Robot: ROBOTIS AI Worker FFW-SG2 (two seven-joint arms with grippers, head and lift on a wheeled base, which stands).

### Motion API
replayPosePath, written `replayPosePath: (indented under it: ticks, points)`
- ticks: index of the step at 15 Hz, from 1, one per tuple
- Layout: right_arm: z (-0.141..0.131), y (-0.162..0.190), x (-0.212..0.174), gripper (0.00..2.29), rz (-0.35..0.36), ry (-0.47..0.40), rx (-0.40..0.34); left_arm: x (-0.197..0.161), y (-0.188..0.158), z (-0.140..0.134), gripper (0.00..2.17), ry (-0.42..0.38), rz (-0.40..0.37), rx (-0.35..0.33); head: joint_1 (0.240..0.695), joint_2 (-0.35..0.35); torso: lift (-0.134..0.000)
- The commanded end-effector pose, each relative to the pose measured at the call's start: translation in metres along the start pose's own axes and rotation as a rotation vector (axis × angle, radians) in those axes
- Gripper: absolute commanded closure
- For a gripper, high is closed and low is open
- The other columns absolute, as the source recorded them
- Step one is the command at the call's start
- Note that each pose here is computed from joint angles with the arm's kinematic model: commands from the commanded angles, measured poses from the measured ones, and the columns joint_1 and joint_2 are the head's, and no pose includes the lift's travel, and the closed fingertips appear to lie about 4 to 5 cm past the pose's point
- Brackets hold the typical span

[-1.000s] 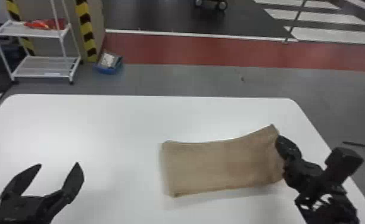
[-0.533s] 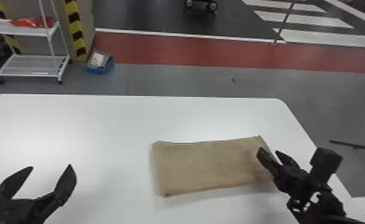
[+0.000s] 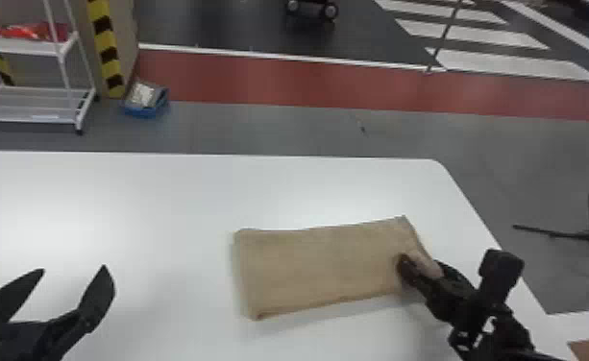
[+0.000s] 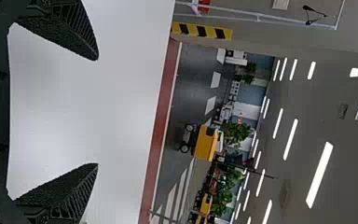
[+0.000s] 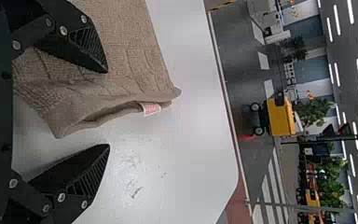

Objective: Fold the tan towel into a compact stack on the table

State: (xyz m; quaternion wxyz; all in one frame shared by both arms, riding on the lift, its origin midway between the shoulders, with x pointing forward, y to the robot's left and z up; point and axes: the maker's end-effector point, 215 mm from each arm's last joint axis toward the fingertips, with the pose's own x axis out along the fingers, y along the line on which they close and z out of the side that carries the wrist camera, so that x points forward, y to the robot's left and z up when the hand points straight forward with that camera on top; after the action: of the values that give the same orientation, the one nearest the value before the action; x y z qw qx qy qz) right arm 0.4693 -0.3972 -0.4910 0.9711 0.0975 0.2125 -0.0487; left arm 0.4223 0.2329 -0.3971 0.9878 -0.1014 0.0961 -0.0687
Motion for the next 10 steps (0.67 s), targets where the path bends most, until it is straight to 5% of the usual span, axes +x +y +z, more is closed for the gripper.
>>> replayPosePath:
  ticks: [1,5,10]
  points:
    - [0.006,0.008,-0.001,0.58,0.015,-0.029,-0.004,0.0,0.0,0.0,0.06,0.001,0.001,-0.003,0.695,-0.207,-0.114]
    - [0.013,0.015,-0.004,1.46,0.025,-0.041,-0.015,-0.001,0.001,0.0,0.06,-0.001,0.004,-0.002,0.695,-0.192,-0.114]
    - [0.047,0.019,-0.025,1.64,0.05,-0.118,0.003,-0.001,-0.001,-0.001,0.06,0.006,0.0,-0.003,0.695,-0.191,-0.114]
